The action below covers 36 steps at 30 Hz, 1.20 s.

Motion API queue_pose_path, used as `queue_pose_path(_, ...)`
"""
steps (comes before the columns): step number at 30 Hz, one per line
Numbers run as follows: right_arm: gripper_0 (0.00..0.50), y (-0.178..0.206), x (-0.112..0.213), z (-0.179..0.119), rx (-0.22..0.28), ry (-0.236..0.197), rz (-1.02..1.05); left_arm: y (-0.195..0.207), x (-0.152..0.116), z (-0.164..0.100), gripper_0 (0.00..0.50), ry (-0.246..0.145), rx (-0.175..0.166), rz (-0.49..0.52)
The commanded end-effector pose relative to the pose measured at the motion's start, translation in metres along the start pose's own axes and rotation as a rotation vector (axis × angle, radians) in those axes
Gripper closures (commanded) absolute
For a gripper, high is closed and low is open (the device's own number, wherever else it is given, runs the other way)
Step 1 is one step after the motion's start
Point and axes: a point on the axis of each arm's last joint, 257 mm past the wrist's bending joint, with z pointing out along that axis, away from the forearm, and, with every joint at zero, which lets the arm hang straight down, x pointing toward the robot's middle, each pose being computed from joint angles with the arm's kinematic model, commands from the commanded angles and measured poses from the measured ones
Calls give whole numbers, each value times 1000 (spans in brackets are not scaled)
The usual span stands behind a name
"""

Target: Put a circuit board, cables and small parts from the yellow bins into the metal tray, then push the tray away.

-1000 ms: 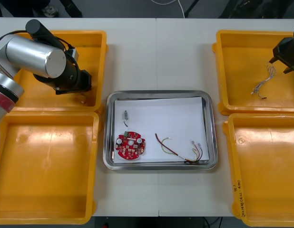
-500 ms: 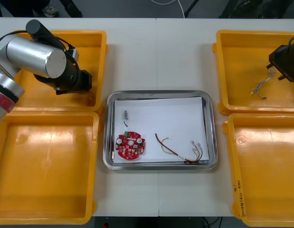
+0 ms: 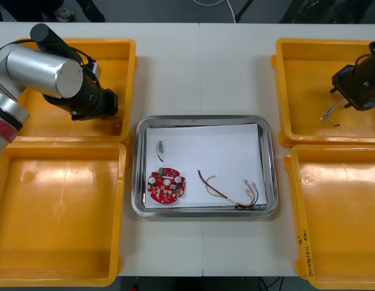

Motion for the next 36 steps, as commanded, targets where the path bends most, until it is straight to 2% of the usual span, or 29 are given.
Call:
queue_pose_path(1,0,14,-5,-3,-36,-16,60,11,-12,-17,500,-6,5,66)
queue_pose_path(12,0,5,2,6,-18,-7,71,16,-26,-61,500,4,-17,87)
queue_pose_path(13,158,4,3,7,-19,-7,75,16,-27,-65,500,3,-22,90)
queue_pose_path(14,395,5,3,9,-28,-10,77,17,-29,-70,500,3,-28,94)
queue_pose_path(17,484,4,4,12,-32,-10,81,15,-32,-81,500,3,-35,105)
queue_pose_path(19,500,4,4,12,-33,-12,80,13,-34,-90,500,-1,-40,111)
queue_pose_path(23,500,4,4,12,-35,-12,84,11,-38,-109,500,-5,-51,118)
queue_pose_path(29,500,9,-4,7,-41,-30,73,11,-36,-134,500,5,-114,148)
queue_pose_path(33,500,12,-17,-12,-29,-39,52,3,-29,-145,500,20,-120,158)
queue_pose_path(36,500,13,-21,-30,-4,-25,33,-6,-23,-150,500,31,-120,161)
